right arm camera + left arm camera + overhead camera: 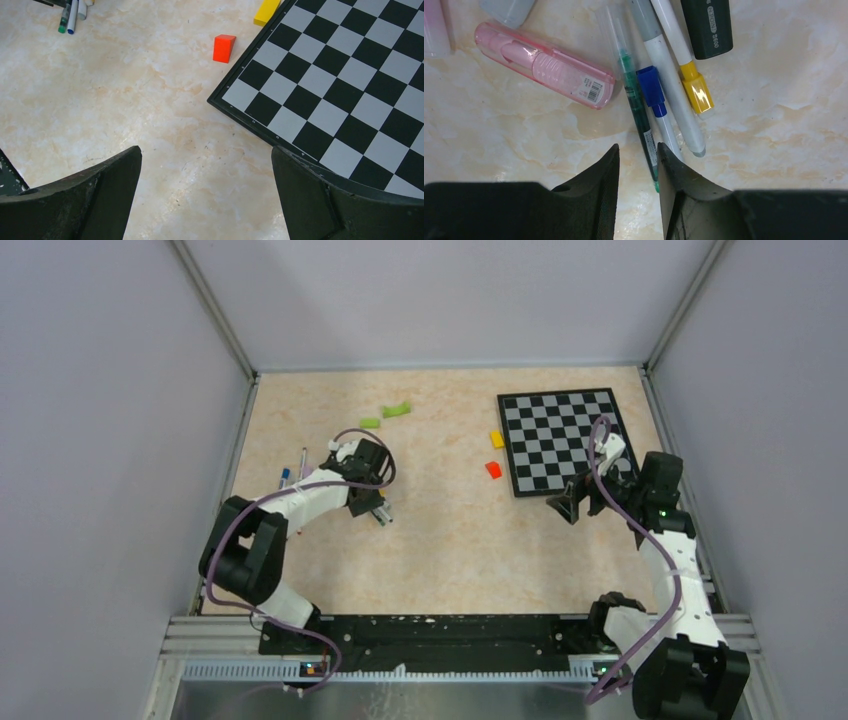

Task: Open the pen caps
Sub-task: Pick up the pen from the center of the board.

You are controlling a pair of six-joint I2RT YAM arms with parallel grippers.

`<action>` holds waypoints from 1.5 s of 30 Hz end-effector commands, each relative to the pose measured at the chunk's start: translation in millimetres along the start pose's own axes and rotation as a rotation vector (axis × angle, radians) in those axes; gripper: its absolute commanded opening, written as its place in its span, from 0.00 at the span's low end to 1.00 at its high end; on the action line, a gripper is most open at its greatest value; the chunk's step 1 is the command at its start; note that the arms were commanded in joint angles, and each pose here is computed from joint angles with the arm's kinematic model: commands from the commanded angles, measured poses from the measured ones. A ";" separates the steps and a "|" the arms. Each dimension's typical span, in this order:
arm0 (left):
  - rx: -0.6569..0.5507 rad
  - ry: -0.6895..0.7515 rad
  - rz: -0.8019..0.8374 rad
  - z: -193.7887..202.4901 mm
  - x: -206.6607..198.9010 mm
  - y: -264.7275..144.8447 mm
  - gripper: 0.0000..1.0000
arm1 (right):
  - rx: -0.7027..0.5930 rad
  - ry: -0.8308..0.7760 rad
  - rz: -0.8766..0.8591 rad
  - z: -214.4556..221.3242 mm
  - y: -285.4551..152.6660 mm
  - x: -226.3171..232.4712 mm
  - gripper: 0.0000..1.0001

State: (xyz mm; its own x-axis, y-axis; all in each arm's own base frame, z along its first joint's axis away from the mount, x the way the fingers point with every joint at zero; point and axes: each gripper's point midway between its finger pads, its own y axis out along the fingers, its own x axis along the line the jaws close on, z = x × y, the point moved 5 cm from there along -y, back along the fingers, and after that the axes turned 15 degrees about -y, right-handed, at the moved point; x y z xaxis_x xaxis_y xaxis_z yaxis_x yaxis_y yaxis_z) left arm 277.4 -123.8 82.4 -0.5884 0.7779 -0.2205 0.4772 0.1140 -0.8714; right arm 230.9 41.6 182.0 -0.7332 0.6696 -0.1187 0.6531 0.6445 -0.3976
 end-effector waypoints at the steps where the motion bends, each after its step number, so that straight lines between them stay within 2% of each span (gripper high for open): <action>1: -0.031 0.005 0.025 -7.3 -13.3 4.4 0.37 | -0.025 -0.060 0.006 -7.4 0.4 -1.8 0.99; 12: 0.000 0.024 0.003 1.6 -11.8 20.1 0.31 | -0.020 -0.060 0.004 -6.2 1.2 -1.3 0.99; 26: 0.027 0.038 -0.037 15.0 7.4 26.9 0.08 | -0.016 -0.064 0.009 -6.6 0.7 -2.2 0.99; 37: -0.035 0.048 0.083 -6.1 -5.5 -8.7 0.03 | -0.017 -0.063 0.002 -6.9 1.5 -1.2 0.99; 45: -0.011 0.062 0.239 -7.1 -14.2 -37.9 0.00 | -0.021 -0.056 -0.019 -7.3 3.5 2.1 0.99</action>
State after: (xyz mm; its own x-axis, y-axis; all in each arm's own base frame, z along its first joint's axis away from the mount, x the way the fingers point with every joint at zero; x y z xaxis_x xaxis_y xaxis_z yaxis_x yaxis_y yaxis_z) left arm 277.8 -127.9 104.7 -0.4971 0.8099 -0.3113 0.5624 0.0275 -0.8264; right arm 231.4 42.6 180.9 -0.7343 0.6660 -0.1313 0.6526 0.6394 -0.4065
